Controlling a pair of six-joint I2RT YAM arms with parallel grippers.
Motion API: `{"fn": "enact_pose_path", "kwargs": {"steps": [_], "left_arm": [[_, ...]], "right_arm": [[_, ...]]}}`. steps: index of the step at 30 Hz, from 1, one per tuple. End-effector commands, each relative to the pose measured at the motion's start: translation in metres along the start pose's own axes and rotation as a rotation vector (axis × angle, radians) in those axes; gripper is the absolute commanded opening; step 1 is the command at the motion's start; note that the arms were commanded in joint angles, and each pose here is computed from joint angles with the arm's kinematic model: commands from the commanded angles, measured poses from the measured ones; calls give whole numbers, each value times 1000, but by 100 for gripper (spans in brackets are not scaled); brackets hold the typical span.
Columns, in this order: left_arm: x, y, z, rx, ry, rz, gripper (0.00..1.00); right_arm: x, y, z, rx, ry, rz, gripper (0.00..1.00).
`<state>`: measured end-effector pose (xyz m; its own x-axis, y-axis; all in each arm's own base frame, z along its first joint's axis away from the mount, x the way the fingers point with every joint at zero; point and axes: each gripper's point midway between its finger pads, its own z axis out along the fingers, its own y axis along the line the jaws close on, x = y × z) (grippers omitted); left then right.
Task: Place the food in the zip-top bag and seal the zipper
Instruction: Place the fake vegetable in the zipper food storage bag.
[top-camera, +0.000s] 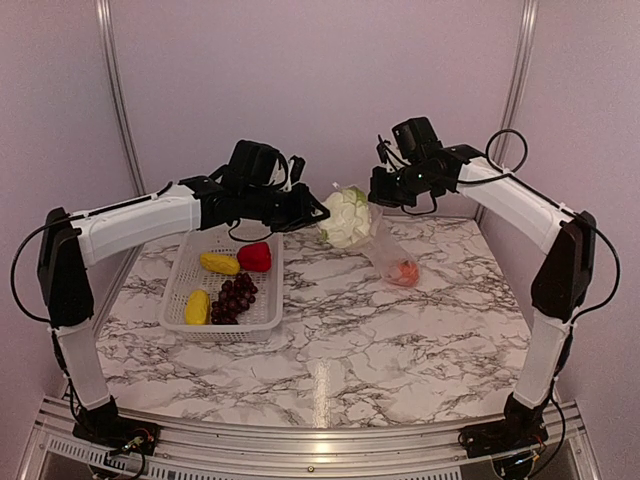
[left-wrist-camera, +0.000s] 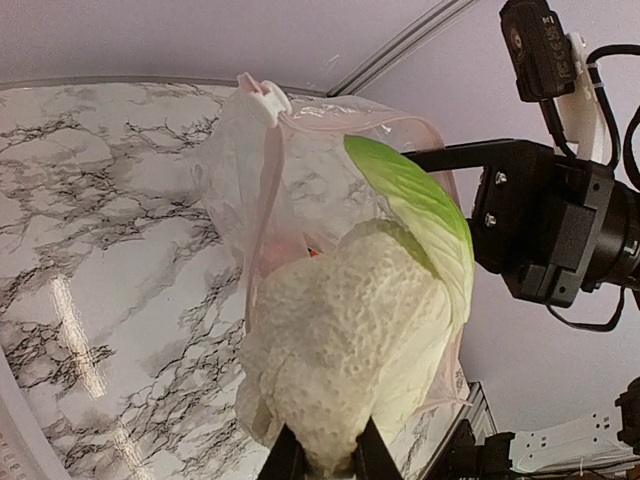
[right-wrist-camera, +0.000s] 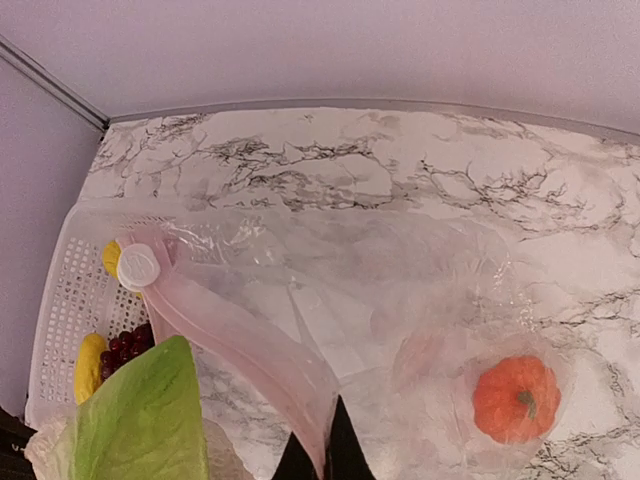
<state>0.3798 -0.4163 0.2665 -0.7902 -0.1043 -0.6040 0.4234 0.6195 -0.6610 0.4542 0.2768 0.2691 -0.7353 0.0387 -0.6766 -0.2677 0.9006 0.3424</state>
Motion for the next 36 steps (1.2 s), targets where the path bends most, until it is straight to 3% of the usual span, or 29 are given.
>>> {"fn": "enact_pose_path", "kwargs": {"steps": [1, 8, 14, 24, 29, 33, 36], "left_arm": [[-1, -21, 10, 50, 11, 81, 0], [23, -8, 26, -88, 103, 158, 0], [26, 11, 36, -179, 114, 56, 0], [-32, 5, 43, -109, -66, -248, 0], [-37, 7, 49, -118, -77, -344, 0], [-33, 19, 48, -155, -85, -381, 9], [-48, -8, 45, -39, -114, -315, 20]], "right_arm": [[-19, 8, -3, -38, -52, 7, 0], [-34, 14, -13, -59, -80, -9, 0], [-24, 22, -21, -77, -63, -25, 0], [6, 54, -22, -125, -9, -55, 0], [2, 58, -29, -126, -27, -43, 0], [-5, 55, -37, -111, -53, -46, 0], [-1, 50, -35, -104, -43, -37, 0]]}}
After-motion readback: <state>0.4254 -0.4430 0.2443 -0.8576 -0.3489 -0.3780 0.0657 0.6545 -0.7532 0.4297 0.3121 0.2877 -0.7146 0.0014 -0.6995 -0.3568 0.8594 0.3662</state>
